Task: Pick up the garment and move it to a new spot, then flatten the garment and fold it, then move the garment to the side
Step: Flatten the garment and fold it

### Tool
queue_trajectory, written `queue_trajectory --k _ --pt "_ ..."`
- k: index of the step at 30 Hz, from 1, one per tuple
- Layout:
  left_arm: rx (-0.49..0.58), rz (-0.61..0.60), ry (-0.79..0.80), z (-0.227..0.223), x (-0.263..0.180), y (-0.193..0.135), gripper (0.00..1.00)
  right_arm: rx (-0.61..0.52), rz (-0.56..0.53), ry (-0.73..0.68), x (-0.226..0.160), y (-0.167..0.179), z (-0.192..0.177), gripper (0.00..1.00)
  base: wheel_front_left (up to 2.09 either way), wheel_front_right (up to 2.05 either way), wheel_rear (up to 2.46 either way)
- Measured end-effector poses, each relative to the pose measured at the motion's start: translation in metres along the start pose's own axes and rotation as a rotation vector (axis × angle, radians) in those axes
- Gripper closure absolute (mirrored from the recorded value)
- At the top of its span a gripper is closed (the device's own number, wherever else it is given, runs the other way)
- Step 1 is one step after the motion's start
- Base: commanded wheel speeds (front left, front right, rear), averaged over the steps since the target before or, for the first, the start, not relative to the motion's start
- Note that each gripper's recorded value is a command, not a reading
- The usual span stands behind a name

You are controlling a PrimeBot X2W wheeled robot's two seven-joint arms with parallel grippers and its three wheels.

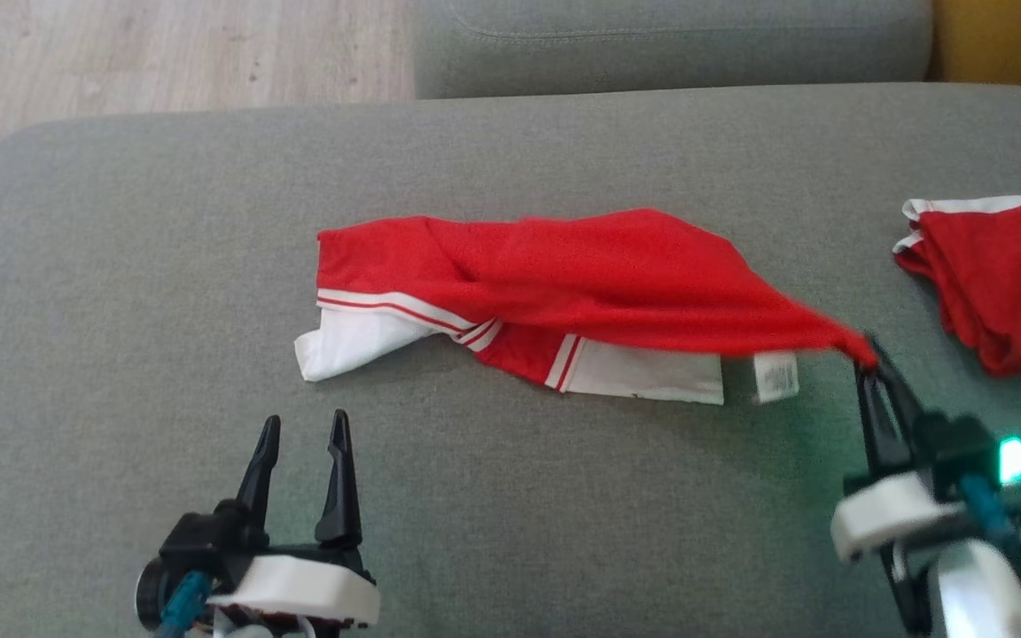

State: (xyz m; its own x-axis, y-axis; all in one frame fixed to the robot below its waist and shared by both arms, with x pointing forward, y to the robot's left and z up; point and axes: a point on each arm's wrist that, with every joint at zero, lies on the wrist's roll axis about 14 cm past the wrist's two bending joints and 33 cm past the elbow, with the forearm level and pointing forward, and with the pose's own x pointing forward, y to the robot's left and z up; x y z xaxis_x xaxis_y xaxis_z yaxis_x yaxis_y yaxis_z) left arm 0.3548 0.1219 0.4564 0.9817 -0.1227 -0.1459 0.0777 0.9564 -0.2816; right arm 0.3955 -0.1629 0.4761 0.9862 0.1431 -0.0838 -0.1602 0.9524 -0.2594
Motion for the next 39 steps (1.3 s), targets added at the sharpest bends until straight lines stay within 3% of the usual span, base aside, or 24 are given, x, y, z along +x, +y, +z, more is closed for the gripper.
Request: queue_trajectory --k 6,7,10,17,29,39 --pt "-0.001 0.005 0.016 -0.005 0.001 0.002 0.0 -0.019 0.045 0.11 -0.019 0.016 -0.036 0.98 0.0 0.0 0.0" --pt "-0.001 0.009 0.018 -0.005 0.001 0.003 0.0 -0.016 0.054 0.118 -0.02 0.019 -0.04 0.79 0.0 0.0 0.0" --pt "0.003 0.017 0.021 -0.006 0.0 0.007 0.0 0.005 0.08 0.14 -0.022 0.028 -0.05 0.0 0.0 0.0 0.0" --pt "0.016 0.016 0.007 -0.001 -0.001 0.008 0.0 0.048 0.062 0.102 -0.025 0.026 -0.043 0.0 0.0 0.0 0.0" --pt "0.037 -0.015 0.035 -0.004 0.0 0.001 0.0 0.081 -0.033 -0.068 -0.026 -0.004 0.009 0.0 0.0 0.0 0.0" --pt "0.101 -0.049 0.114 0.002 0.059 0.005 0.0 0.103 0.01 -0.12 0.001 0.007 0.029 0.0 0.0 0.0 0.0"
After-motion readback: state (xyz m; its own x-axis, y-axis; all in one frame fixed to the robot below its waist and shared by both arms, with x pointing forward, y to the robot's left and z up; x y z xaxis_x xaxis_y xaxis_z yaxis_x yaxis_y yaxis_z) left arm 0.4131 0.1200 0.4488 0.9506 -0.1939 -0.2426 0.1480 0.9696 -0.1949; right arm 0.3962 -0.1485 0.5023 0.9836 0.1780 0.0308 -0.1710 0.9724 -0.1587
